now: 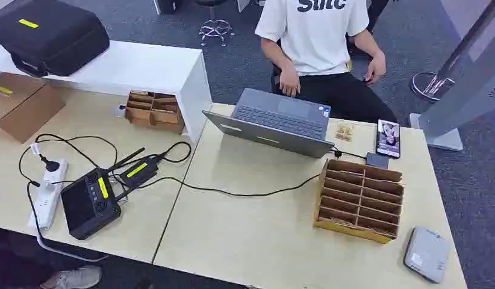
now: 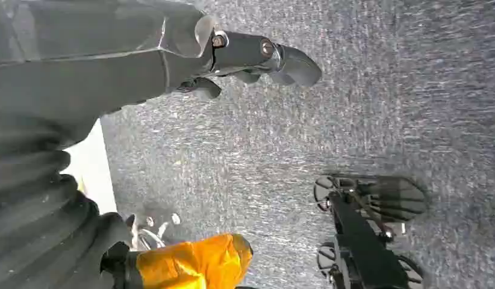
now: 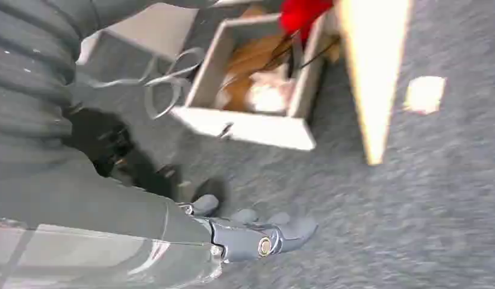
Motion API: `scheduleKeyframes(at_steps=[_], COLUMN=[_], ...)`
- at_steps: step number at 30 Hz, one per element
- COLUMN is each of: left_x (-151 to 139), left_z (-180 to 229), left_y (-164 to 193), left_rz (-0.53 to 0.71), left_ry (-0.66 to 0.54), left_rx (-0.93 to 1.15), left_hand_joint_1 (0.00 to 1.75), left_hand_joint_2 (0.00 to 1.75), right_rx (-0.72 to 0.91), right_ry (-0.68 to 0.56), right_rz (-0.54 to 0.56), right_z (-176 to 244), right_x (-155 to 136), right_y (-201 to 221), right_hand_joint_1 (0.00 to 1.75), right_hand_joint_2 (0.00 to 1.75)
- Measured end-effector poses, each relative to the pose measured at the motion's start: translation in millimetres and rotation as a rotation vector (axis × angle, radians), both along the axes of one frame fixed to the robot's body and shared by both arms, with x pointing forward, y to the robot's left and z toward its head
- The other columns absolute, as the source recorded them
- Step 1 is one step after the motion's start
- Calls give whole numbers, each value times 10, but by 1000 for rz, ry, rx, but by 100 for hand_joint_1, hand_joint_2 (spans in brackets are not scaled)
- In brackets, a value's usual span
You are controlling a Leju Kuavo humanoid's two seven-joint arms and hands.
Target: Pass the card to the sensor for recognition and then transmit it.
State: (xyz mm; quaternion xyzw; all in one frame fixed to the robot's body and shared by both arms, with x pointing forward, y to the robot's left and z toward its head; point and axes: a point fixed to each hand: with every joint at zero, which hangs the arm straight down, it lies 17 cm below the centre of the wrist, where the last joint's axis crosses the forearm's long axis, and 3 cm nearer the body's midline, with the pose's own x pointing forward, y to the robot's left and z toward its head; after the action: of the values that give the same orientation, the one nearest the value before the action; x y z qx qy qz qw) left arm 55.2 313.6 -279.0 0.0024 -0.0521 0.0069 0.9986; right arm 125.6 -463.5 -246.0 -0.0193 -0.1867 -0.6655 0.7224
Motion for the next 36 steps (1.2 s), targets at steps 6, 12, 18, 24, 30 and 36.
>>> scheduleKeyframes(at_steps=[6,12,18,24,30,36], left_x=[0,-4,-9,-12,-18,-15], left_z=[-3,-4,-8,-9,-11,-12], left_y=[22,13,33,38,48,44], left_rz=[9,8,11,9,5,5], left_ry=[1,2,5,5,5,2], left_rx=[10,10,22,25,31,32], left_hand_joint_1=[0,0,0,0,0,0], left_hand_joint_2=[175,175,175,175,175,175], right_rx=[-71,-79,-98,-105,-137,-147], right_ry=[-88,-112,-136,-159,-188,-190], right_rz=[-78,-120,-136,-155,-179,-195], right_z=[156,196,235,270,344,364], right_x=[100,101,115,136,164,153], right_y=[-342,-440,-502,-555,-689,-745], right_hand_joint_1=[0,0,0,0,0,0], right_hand_joint_2=[175,175,175,175,175,175])
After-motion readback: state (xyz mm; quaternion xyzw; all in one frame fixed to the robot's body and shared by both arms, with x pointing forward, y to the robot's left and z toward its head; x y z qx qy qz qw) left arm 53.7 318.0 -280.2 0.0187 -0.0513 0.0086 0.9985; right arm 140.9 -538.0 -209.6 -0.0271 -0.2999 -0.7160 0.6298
